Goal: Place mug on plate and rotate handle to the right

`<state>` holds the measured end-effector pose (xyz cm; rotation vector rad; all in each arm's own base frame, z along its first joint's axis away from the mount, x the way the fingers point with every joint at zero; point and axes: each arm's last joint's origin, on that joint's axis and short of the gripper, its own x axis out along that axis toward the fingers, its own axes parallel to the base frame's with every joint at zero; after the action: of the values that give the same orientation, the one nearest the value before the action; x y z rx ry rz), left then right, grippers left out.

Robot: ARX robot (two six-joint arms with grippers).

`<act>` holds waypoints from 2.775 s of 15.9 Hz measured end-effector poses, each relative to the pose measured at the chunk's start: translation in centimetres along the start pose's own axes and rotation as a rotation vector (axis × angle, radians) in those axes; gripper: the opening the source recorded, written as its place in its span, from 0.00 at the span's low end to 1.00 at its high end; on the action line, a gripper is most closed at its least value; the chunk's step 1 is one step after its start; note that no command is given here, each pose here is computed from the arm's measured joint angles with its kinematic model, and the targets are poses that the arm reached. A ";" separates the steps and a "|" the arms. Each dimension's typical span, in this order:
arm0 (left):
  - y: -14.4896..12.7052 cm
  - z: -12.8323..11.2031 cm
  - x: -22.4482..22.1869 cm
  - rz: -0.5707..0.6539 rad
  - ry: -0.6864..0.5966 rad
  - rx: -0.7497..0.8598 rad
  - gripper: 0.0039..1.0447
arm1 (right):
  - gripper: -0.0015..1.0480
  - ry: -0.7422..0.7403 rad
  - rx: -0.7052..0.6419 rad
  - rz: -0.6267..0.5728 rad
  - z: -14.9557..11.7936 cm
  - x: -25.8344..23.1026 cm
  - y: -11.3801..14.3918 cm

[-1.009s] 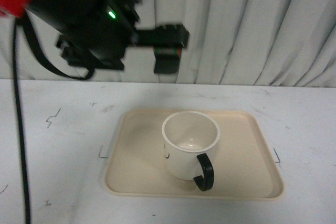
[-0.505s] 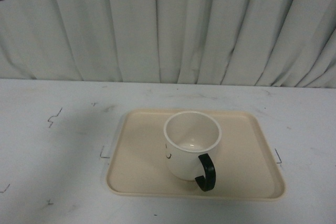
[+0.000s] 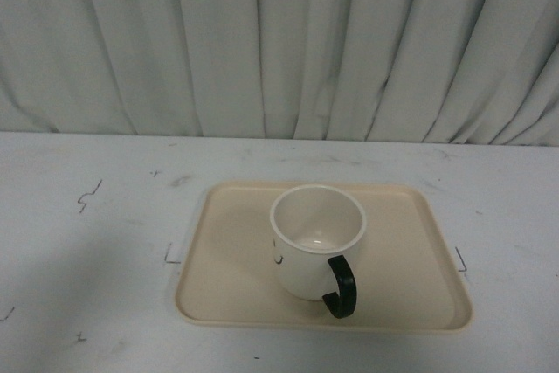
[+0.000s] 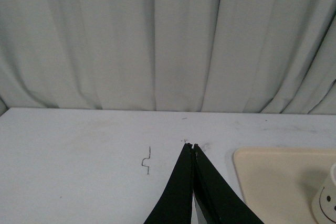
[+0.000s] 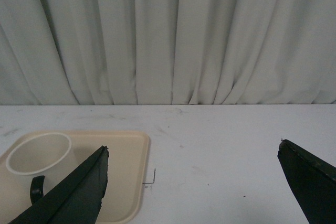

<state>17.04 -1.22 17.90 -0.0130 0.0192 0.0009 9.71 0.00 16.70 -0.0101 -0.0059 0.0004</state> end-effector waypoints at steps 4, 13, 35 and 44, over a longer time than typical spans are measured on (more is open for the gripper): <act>1.2 -0.5 -2.0 0.000 -0.008 -0.001 0.01 | 0.94 0.000 0.000 0.000 0.0 0.0 0.0; 1.2 -1.2 -4.1 -0.002 -0.018 -0.001 0.01 | 0.94 0.000 0.000 0.000 0.0 0.0 0.0; 1.2 -1.4 -7.3 -0.001 -0.020 -0.001 0.57 | 0.94 0.446 -0.012 0.243 0.5 1.3 0.5; 1.2 -1.5 -7.3 -0.002 -0.019 0.002 0.94 | 0.94 0.907 -0.013 0.289 5.1 21.2 7.4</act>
<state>9.75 -0.01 16.57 -0.0113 0.0002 -0.0008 30.90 7.50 21.88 -0.0236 0.9021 0.2843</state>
